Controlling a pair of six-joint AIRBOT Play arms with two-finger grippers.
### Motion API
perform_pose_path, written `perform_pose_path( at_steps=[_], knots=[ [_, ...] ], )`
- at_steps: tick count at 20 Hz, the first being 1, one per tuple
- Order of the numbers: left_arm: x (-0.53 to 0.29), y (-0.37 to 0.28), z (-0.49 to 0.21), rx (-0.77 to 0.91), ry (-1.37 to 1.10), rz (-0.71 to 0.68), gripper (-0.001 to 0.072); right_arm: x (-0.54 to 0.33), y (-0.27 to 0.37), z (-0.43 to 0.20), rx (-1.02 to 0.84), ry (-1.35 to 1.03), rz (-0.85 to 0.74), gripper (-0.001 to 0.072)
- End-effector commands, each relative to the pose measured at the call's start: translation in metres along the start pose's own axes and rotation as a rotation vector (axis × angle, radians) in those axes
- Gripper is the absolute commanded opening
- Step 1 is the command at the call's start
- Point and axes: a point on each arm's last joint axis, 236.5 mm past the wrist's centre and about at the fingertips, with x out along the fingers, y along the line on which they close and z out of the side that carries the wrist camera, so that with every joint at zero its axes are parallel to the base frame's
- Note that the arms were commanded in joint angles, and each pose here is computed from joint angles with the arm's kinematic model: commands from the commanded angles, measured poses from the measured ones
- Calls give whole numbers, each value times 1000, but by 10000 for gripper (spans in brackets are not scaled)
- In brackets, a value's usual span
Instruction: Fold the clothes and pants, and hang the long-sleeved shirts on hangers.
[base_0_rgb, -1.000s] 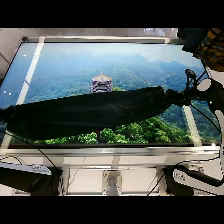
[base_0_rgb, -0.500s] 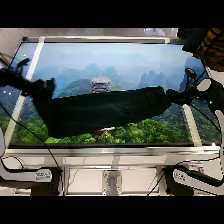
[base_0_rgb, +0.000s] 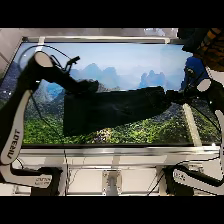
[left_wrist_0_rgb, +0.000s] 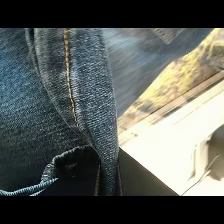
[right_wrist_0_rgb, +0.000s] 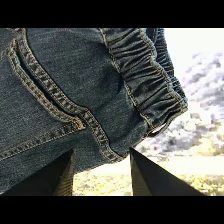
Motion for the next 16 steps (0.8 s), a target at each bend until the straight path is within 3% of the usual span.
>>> perform_pose_path(
  at_steps=[1,5,6,7,8,14,16],
  knots=[
    [46,-7,16,-71,-7,-10,19,0,0,0,-8,0,0,378],
    [94,-8,22,-88,16,-10,34,0,0,0,-16,-1,0,378],
    [104,-11,23,-80,12,-9,154,0,0,0,-15,0,0,378],
    [113,-14,26,-73,3,-9,343,0,1,0,-15,-1,1,378],
    [117,-15,29,-69,-12,-9,460,0,1,0,-15,1,1,378],
    [106,-9,42,-82,-63,-8,479,0,6,-7,-13,28,25,378],
    [94,-4,47,-78,-88,-1,476,-3,35,-15,-51,58,148,377]
  ],
)
